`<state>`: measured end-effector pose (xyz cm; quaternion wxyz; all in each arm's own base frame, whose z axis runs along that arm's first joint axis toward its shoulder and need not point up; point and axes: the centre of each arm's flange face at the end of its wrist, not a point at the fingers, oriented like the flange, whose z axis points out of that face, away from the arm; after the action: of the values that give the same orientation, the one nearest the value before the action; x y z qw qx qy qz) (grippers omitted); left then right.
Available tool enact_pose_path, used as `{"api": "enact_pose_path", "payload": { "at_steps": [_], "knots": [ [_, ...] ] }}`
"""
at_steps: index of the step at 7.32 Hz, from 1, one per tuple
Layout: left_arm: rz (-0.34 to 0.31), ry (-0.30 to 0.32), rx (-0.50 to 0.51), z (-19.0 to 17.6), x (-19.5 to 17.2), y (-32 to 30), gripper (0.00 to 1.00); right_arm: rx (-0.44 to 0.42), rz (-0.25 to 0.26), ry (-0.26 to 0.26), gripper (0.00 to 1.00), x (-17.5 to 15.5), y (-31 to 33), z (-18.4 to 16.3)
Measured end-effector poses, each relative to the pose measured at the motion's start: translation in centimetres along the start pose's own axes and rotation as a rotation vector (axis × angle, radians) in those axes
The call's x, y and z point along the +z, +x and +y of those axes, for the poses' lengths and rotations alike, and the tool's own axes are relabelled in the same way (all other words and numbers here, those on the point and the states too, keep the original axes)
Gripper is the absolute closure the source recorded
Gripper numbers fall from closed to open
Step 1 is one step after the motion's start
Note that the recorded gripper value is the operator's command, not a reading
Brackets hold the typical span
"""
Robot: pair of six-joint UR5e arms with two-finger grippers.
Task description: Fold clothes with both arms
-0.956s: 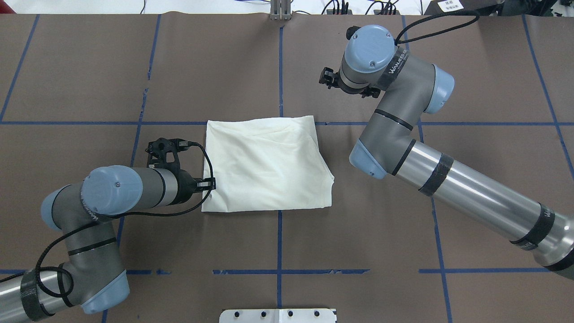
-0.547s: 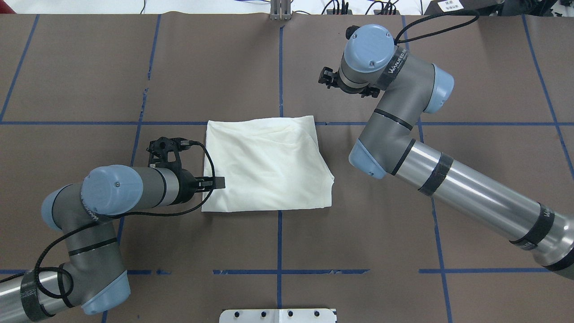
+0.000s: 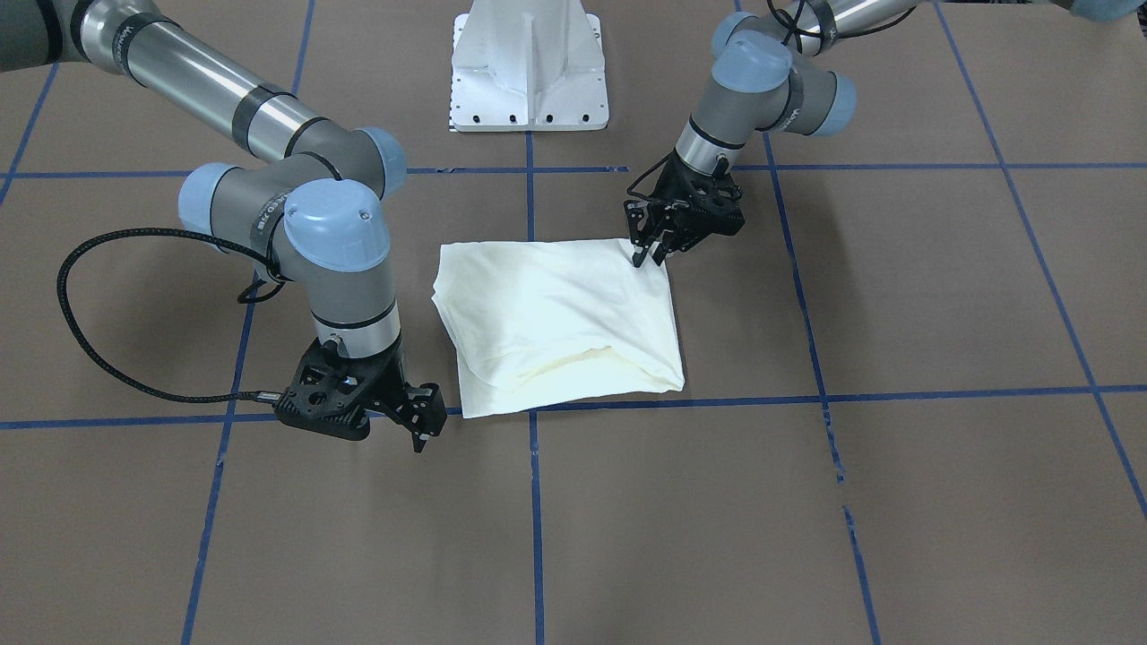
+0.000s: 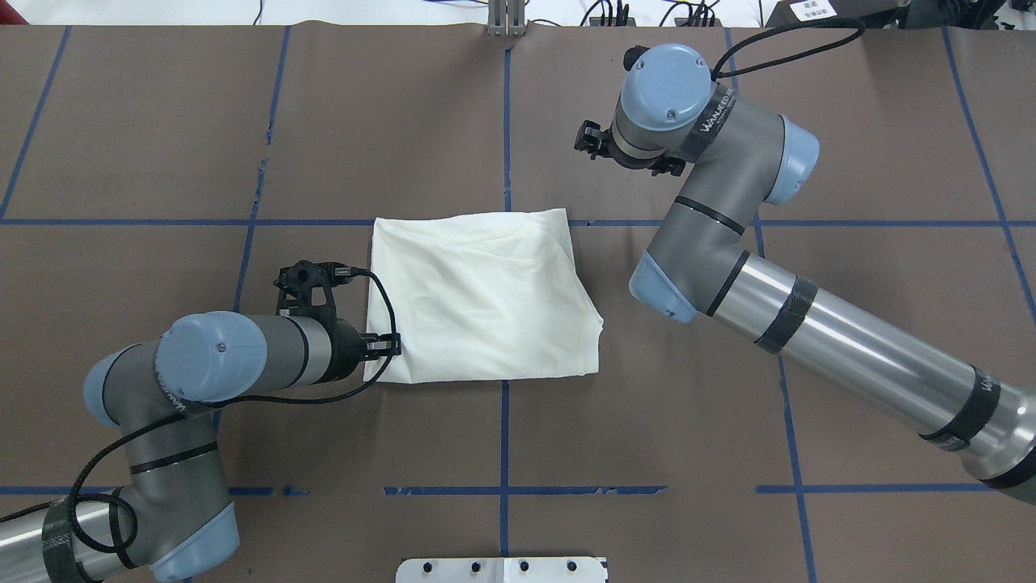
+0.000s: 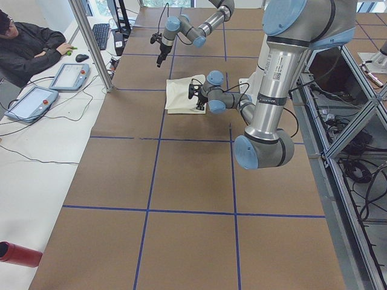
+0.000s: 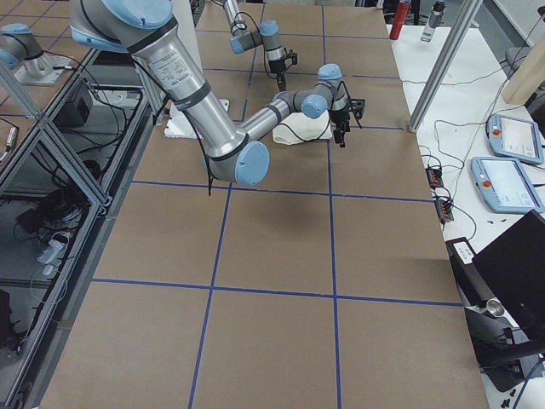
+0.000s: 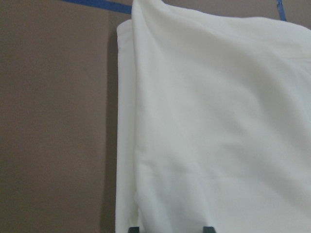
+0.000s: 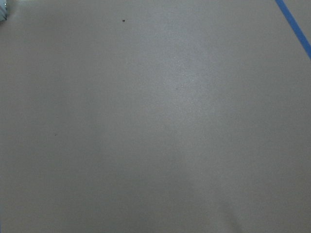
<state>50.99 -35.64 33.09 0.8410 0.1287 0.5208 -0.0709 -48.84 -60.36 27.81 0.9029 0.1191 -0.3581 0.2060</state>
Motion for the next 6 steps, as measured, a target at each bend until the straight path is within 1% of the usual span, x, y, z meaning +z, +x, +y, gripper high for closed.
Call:
{"api": "enact_pose_path", "payload": {
  "at_steps": [1,2,5,6],
  "knots": [
    [0.001,-0.006,-0.003,0.44,0.1,0.1,0.92,-0.001,0.0,0.0,0.0,0.01,0.0,0.0],
    [0.001,-0.011,-0.009,0.76,0.18,0.11,1.0,-0.001,0.0,0.0,0.0,0.01,0.0,0.0],
    [-0.009,-0.016,-0.015,1.0,0.38,-0.46,1.0,0.0,0.0,0.0,0.0,0.01,0.01,0.01],
    [-0.013,-0.017,-0.015,1.03,0.51,-0.6,0.84,0.0,0.0,0.0,0.0,0.04,0.05,0.01]
  ]
}}
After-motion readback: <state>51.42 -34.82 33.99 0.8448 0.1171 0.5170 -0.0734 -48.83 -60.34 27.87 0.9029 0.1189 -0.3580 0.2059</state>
